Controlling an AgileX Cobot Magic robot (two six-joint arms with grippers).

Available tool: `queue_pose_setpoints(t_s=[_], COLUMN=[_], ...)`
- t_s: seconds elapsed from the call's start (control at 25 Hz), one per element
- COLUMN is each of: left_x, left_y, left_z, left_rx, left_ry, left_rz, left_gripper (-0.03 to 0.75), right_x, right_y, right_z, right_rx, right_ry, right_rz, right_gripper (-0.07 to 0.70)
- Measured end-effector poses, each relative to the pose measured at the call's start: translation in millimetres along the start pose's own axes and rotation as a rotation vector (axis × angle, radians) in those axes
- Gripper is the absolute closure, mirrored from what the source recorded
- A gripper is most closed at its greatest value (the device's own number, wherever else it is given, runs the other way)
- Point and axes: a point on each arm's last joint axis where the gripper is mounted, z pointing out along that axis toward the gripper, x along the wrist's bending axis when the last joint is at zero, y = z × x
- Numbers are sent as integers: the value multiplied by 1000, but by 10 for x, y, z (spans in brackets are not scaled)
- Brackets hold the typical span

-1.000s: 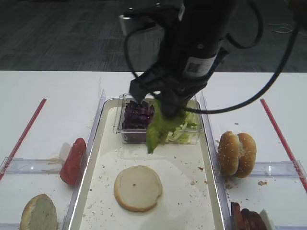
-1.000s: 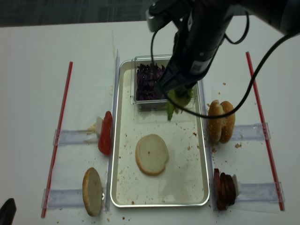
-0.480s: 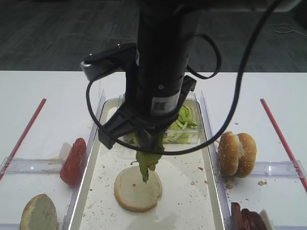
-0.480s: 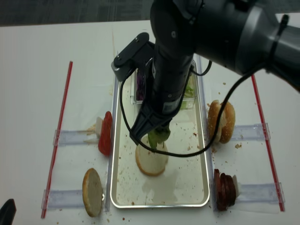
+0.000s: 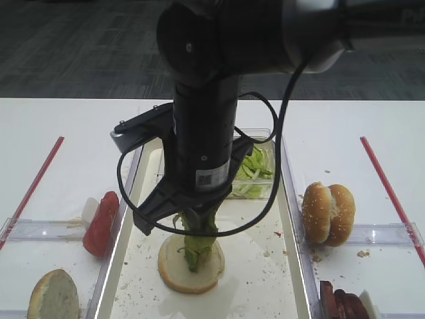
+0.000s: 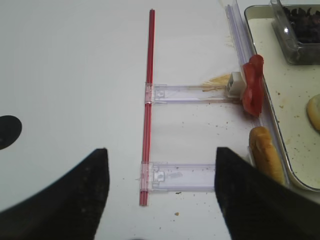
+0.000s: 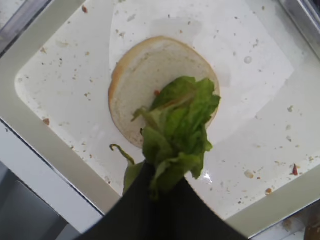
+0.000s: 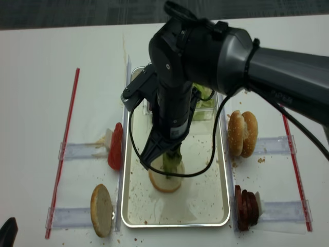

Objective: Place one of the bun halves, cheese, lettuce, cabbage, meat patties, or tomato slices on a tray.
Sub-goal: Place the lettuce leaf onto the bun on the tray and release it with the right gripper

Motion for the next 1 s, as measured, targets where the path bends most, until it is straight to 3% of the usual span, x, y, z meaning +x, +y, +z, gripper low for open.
queue_pose_setpoints(t_s=[0.48, 1.0], left_x=[0, 0], left_y=[0, 0], left_z=[0, 0], left_rx=[0, 0], left_ry=[0, 0], left_rz=[0, 0], left_gripper=[263, 263], right_x=[-26, -12], right_y=[125, 153], right_z=[399, 485], right_rx=[23, 21], right_ry=[16, 41], right_rz=[-23, -45], right_gripper=[570, 570])
